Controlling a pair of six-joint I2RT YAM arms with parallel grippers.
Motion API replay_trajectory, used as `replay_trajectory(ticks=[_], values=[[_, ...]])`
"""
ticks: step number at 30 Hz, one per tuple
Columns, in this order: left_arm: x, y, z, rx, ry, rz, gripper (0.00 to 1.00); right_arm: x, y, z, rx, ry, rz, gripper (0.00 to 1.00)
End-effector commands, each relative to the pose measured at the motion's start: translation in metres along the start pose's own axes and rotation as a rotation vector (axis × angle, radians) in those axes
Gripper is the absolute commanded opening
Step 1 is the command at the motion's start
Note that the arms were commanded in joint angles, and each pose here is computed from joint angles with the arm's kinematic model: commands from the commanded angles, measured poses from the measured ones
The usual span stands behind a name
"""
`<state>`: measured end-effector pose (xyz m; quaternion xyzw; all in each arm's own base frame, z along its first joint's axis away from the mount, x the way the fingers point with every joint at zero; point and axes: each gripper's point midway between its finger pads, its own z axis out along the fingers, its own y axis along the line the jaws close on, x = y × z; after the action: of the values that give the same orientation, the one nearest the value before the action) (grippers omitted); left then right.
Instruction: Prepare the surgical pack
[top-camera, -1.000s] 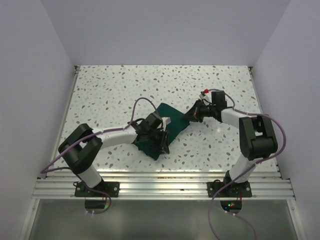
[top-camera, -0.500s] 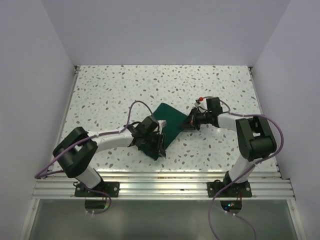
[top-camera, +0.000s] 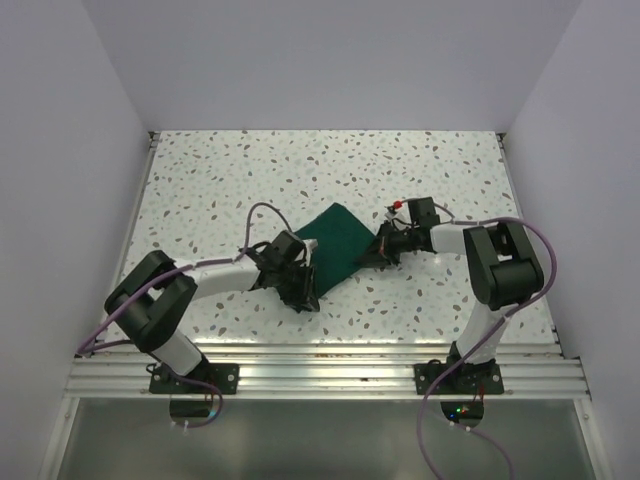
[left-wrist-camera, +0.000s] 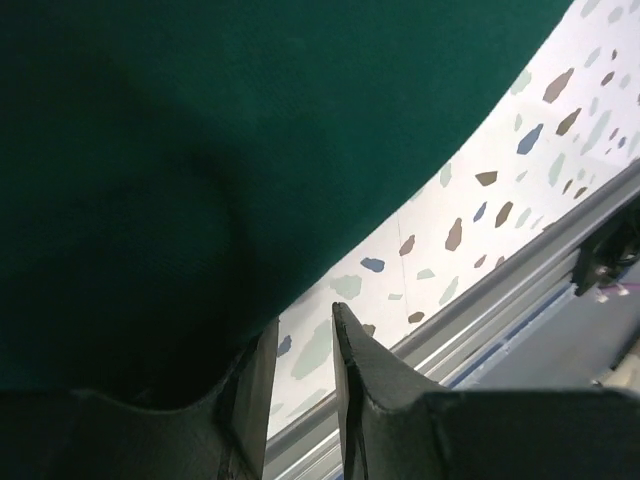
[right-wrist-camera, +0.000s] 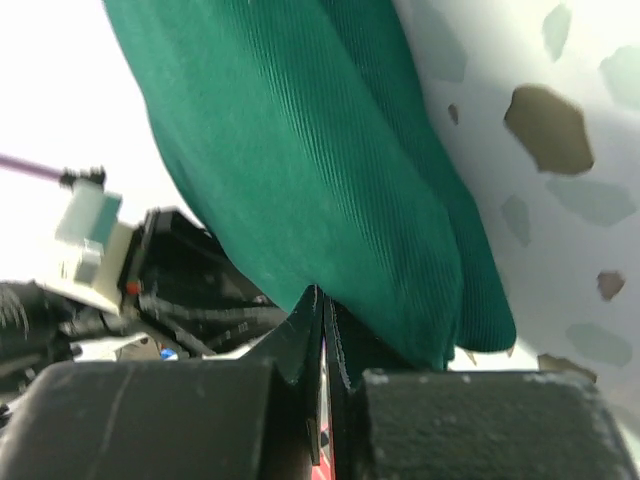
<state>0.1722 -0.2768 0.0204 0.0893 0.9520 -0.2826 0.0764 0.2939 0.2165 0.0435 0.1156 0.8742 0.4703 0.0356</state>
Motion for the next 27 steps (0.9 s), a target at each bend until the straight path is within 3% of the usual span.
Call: replay_trajectory(ticks=[1, 10, 13, 21, 27], values=[[-0.011, 0.04, 0.005, -0.093, -0.009, -0.015, 0.33, -0.025, -0.02, 0.003, 0.102, -0.058, -0.018, 0.0], [-0.079, 0.044, 0.004, -0.14, -0.043, 0.039, 0.33, -0.069, 0.002, 0.009, 0.12, -0.089, -0.028, 0.0], [-0.086, 0.034, -0.006, -0.129, -0.064, 0.043, 0.4, -0.075, 0.016, 0.001, 0.123, -0.102, -0.055, 0.0], [-0.065, -0.004, -0.078, 0.017, -0.233, 0.0, 0.51, -0.054, 0.06, -0.044, 0.116, -0.149, -0.177, 0.02], [-0.079, -0.025, -0.14, 0.067, -0.465, -0.026, 0.62, -0.03, 0.062, -0.068, 0.171, -0.154, -0.234, 0.13]])
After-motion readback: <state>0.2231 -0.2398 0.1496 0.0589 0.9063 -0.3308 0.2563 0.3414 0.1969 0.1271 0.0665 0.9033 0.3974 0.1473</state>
